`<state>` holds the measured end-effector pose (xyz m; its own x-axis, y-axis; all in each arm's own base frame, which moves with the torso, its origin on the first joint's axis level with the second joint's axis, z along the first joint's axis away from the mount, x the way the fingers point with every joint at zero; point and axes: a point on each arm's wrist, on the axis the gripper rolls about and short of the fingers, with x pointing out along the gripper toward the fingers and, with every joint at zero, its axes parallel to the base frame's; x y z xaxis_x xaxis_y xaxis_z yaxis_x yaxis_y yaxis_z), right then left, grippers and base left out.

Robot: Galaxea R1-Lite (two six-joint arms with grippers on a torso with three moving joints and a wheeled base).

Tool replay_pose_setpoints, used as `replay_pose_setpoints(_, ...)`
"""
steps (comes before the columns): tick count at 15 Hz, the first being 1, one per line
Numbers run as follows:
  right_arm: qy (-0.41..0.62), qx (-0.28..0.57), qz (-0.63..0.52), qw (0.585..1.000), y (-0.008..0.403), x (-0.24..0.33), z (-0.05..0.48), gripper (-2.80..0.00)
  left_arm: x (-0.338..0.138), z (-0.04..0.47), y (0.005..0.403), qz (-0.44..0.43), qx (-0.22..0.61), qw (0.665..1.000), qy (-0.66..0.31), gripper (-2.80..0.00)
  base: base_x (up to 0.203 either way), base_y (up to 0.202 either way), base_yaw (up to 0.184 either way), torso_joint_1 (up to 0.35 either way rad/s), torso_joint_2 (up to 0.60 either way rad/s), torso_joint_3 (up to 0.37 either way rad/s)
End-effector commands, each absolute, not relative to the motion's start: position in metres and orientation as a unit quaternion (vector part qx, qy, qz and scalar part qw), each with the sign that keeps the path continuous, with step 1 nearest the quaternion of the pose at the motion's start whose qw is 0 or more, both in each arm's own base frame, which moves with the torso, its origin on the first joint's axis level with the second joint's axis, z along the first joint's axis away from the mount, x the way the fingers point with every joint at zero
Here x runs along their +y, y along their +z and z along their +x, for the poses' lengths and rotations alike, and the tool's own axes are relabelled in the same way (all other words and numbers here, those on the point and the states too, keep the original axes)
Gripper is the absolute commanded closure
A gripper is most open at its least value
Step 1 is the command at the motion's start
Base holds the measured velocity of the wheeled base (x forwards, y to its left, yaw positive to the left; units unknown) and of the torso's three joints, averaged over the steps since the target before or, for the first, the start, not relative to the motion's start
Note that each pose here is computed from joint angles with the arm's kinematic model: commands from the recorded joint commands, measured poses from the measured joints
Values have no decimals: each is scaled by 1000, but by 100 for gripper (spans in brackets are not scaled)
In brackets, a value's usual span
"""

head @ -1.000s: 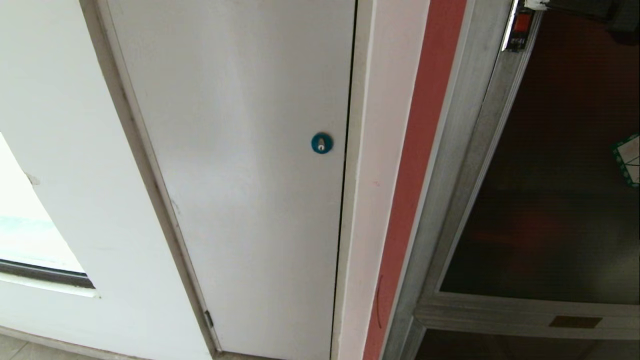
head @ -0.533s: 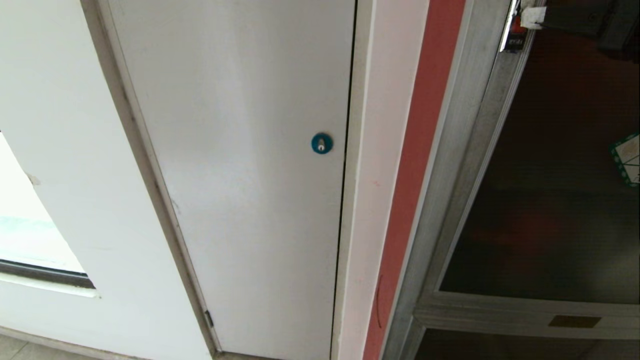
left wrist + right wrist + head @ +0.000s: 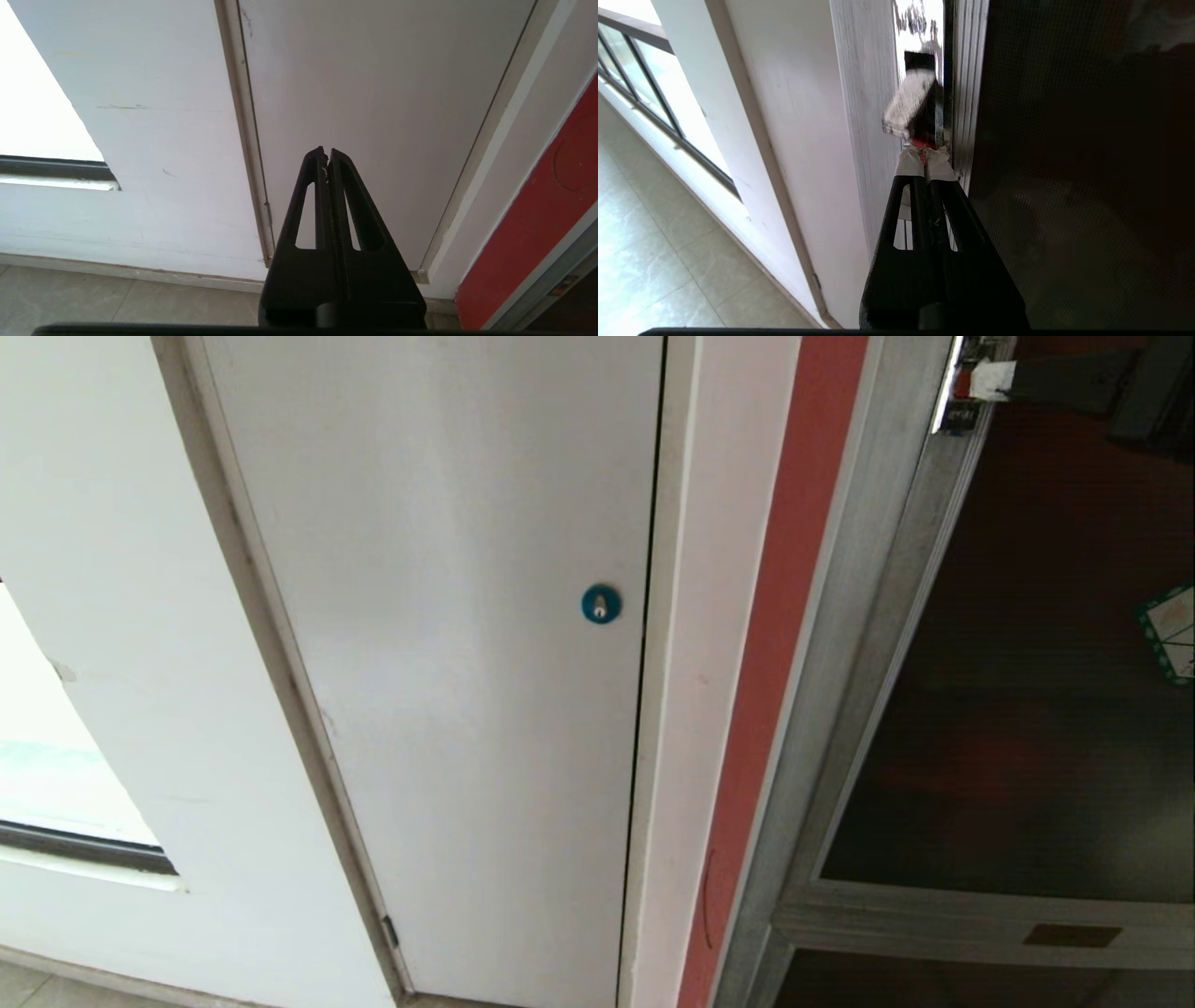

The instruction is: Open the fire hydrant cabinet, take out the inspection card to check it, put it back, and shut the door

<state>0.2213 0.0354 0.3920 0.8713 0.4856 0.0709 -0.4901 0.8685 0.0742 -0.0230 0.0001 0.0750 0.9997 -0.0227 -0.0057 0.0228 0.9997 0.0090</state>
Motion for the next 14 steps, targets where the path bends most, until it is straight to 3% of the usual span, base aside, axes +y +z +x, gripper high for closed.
replay_pose_setpoints(1,255,-27,45,966,392,35,214,0,0,-23,75,5,3,1000,-12,0,0,0,0,0,0,0)
replay_pose_setpoints(7,255,-78,39,963,408,31,180,0,0,-23,75,4,3,1000,-12,0,0,0,0,0,0,0)
replay_pose_setpoints(9,257,-112,34,959,415,31,183,0,0,-23,75,5,3,1000,-12,0,0,0,0,0,0,0)
replay_pose_setpoints(14,281,-103,37,953,418,45,205,0,0,-23,75,5,4,1000,-12,0,0,0,0,0,0,0)
